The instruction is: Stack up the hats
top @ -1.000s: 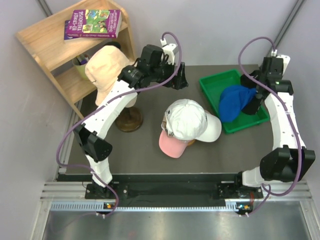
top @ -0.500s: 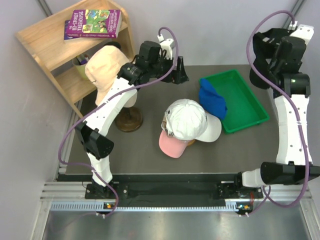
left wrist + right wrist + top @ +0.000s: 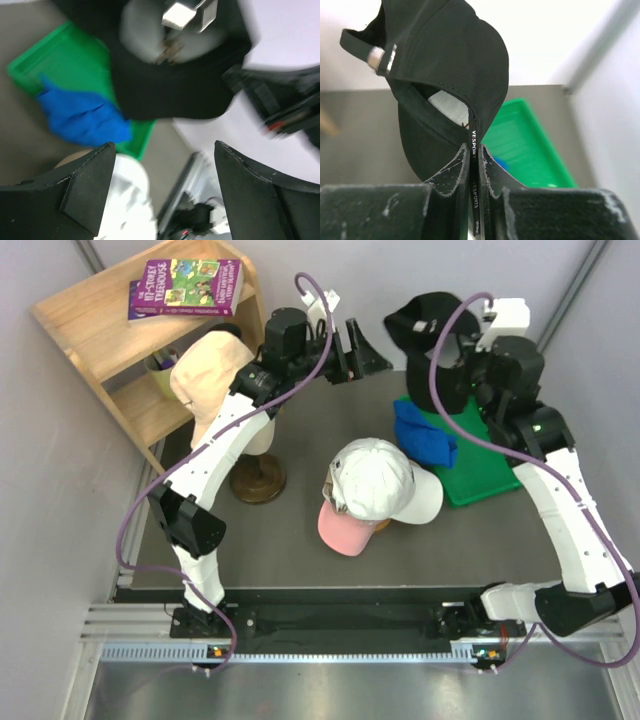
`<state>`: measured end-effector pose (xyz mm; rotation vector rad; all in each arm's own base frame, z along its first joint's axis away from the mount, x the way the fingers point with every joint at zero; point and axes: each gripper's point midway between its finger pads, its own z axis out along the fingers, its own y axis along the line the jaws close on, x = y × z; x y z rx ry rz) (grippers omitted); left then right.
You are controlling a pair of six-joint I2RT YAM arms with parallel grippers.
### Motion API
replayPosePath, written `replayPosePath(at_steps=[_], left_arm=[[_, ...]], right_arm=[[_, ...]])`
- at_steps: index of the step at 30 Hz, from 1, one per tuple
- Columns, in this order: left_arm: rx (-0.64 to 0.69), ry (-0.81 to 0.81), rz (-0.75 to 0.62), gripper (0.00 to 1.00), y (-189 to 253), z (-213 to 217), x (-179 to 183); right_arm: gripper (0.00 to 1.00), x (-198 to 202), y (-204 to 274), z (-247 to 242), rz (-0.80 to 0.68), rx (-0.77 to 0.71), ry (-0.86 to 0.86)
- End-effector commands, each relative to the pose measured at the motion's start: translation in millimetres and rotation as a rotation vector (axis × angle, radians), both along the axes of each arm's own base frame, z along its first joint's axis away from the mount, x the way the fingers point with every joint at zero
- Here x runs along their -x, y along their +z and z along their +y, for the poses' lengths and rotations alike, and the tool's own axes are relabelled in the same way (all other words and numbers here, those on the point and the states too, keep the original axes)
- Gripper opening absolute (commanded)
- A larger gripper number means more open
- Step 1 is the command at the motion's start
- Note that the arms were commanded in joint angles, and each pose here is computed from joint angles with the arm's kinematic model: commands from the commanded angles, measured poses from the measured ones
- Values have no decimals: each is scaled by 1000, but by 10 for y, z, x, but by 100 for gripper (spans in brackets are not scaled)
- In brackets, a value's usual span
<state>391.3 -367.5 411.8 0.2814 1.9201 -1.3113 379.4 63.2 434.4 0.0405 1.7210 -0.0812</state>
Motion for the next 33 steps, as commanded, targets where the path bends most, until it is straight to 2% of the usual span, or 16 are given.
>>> replayPosePath(at_steps=[1,3,4,8,13,18,27,33], left_arm=[[263,-84,19,84,515,-69,33],[315,-103,18,83,567,-88,17],[325,-104,59,83,510,-114,-10],[324,-99,143,82,314,-124,-54],[361,-60,113,82,394,-55,-128],[378,-21,133,82,360,-14,-223],[422,34,58,81,591,109,-305],[400,22,103,79,510,109,-241]], right_arm=[[3,75,195,525,-109,-104,141],[2,71,168,668,-112,-122,166],[2,86,130,774,-106,-128,187],[1,99,140,969,-119,-148,224],[1,147,85,1152,-116,-108,274],[1,204,10,1187,-108,-109,287],[1,251,-263,1236,-45,-72,296],[0,208,-319,1167,-21,-66,238]])
